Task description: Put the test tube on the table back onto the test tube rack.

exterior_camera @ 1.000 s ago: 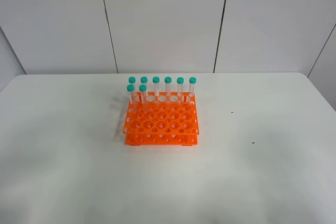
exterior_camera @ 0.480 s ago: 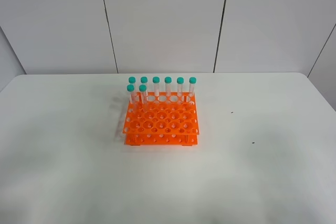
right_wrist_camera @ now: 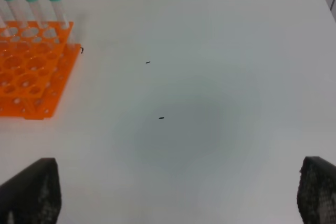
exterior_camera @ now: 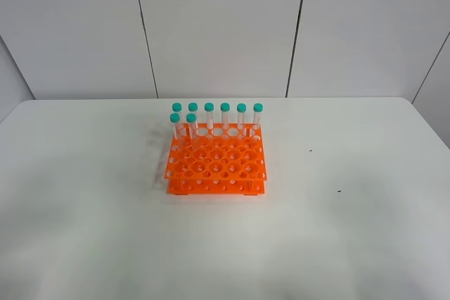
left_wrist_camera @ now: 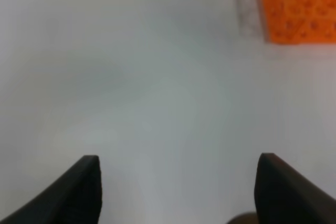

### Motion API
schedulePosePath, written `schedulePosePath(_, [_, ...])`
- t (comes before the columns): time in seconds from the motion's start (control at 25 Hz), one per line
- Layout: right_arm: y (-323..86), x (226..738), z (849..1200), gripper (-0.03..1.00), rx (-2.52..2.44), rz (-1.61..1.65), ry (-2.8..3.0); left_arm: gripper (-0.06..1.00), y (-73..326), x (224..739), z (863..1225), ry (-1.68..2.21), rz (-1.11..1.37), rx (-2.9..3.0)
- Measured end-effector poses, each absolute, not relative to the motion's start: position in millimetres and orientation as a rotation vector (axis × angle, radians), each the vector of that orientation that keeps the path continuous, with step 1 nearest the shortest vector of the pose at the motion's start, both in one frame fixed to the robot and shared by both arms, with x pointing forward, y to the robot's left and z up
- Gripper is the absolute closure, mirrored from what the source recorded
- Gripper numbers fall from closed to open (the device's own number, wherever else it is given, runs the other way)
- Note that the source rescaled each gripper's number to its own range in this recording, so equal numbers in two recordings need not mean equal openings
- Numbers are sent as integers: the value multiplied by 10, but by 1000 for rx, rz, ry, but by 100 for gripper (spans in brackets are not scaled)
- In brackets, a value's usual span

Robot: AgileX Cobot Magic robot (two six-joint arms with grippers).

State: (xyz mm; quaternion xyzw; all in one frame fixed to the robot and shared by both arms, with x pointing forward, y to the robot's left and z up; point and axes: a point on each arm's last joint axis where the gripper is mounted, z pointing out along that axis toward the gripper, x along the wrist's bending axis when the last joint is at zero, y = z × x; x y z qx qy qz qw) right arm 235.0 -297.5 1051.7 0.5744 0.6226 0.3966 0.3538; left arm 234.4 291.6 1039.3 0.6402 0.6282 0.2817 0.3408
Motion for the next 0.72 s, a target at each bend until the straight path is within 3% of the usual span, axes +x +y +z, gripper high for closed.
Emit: schedulePosePath(0.72, [-2975,2351,10518,-3,1484,1026,1609,2,2919,2281,10389,1605,772,1641])
